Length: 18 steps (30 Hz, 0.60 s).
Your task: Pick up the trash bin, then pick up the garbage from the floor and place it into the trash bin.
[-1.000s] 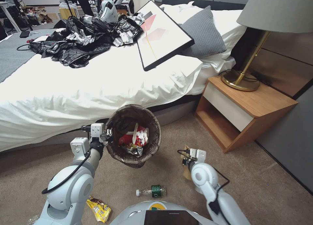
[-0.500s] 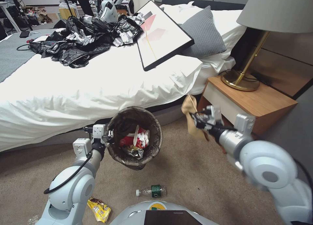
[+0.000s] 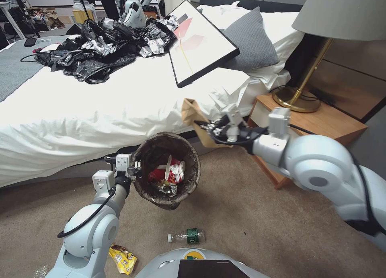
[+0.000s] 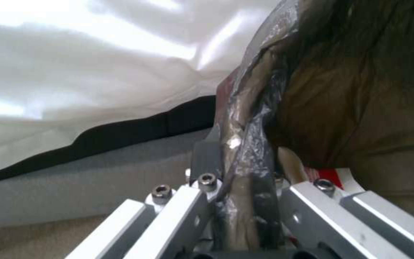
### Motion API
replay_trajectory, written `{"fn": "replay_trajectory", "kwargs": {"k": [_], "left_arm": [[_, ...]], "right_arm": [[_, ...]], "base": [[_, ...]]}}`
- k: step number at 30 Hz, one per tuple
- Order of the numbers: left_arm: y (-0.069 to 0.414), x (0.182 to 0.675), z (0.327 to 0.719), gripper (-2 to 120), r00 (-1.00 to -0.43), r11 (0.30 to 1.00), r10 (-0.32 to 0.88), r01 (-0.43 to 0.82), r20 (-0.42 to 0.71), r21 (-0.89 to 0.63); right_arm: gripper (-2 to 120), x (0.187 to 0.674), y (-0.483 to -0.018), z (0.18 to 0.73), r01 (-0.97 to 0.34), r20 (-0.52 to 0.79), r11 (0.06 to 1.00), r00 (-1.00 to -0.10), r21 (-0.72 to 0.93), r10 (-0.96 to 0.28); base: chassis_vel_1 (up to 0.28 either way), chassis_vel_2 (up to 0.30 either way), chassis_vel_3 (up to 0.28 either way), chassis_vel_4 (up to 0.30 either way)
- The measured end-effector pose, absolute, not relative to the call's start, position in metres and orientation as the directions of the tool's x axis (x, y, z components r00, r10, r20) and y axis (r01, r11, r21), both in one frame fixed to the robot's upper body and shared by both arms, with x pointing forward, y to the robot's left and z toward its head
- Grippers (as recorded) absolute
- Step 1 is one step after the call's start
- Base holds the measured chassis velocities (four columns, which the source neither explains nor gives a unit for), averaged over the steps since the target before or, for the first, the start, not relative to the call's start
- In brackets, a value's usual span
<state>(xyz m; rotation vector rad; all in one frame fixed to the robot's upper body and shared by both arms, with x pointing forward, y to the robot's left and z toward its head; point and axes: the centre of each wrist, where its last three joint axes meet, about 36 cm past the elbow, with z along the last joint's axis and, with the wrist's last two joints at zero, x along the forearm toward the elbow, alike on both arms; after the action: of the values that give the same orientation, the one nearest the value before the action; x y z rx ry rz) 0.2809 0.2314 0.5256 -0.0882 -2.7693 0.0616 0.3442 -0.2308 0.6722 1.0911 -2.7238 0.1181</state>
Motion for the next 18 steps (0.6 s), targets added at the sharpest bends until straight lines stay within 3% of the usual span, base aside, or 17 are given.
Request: {"fn": "replay_trajectory", "kwargs": {"k": [8,18], "left_arm": [[0.234,0.285,0.522,0,-0.93,0.998,0.054,0.038,0.363,-0.052],[0.237,0.286,0.522,0,-0.931,0.998,0.047,0.031,0.362,-0.051]], "right_arm": [[0,0.383,-0.155,0.632,-0.806,0.345,0.59,-0.542,0.042,-0.766],[0,0.405,-0.09,0.591,-0.803,0.43,0.59,-0.506,0.079,-0.747]], "base": [[0.0,0.0,0.0,0.0],[0.0,0.0,0.0,0.0]]}}
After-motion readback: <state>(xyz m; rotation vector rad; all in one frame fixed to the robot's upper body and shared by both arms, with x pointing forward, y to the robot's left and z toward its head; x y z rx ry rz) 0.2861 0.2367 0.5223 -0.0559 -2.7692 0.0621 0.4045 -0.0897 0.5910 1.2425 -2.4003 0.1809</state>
